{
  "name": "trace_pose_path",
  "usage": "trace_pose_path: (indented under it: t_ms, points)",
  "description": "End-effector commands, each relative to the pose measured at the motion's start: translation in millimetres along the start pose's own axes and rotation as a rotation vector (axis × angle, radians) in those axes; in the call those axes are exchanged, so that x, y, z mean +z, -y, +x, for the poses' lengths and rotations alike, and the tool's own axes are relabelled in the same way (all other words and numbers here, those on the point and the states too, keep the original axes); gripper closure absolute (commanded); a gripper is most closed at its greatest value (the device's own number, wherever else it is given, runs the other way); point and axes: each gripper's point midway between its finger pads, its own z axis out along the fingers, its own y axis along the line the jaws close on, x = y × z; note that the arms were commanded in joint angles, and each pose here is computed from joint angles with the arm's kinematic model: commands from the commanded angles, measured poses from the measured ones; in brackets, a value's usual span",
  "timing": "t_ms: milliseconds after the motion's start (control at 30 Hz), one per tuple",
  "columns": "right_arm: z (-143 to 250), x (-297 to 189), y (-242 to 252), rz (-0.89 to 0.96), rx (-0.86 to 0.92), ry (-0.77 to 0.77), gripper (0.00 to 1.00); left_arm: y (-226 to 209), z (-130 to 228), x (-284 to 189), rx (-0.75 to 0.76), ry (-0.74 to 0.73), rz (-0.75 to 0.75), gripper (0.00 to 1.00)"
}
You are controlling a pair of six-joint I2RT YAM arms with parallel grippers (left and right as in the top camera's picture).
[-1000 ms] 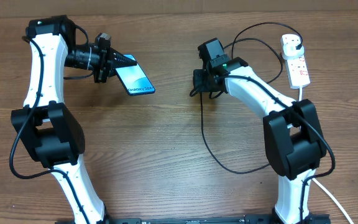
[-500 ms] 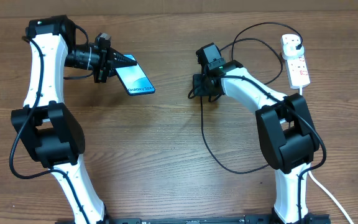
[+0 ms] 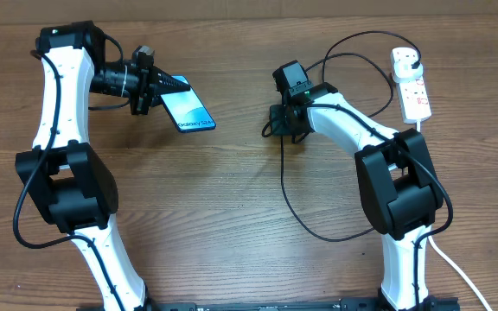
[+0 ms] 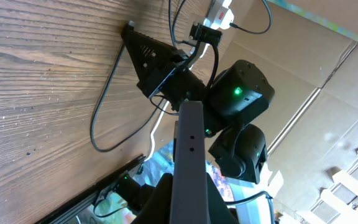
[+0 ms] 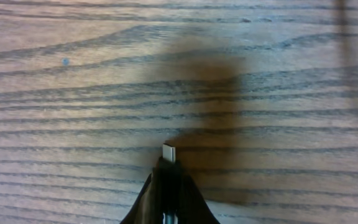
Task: Plug charger to phone and switch on socket
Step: 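Lower the right gripper to the cable's USB-C end and grasp it, then lift the cable end with the right gripper toward the held phone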
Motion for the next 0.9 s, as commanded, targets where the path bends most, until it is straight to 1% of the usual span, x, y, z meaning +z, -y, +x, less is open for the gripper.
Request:
trace_pose_path:
  t_ms: [0,133,233,467,533,667,867]
  points:
    - [17.1,18.4,3.0,0.014,0.030,-0.062,0.96,10.8,3.6,-1.9,0.032,-0.004,0.036,0.96]
    - [19.4,11.8,-2.4,-0.031,0.074,-0.088,0.96,10.8,3.6,-1.9,0.032,-0.004,0.036,0.96]
    - [13.6,-5.8,-5.7,-0.089,0.107,-0.088,0.96,10.8,3.3,-1.9,0.033,-0.003,0.035,0.96]
    - [-9.5,-80.4,-37.0,-0.374,0.125,-0.039,0.96,3.9,0.7,-1.8,0.036,0.010,-0.005,0.96]
    - [-13.6,-96.9,-40.9,-0.417,0.122,-0.021,0.96,3.6,0.5,-1.8,0.036,0.010,-0.007,0.96]
    - [-14.7,-105.0,-36.6,-0.401,0.119,-0.006,0.96,4.1,-1.2,-1.8,0.046,0.016,-0.006,0.96]
    - [-4.7,-75.8,-11.9,-0.187,0.143,-0.016,0.96,4.3,-2.2,-1.8,0.053,0.019,-0.006,0.96]
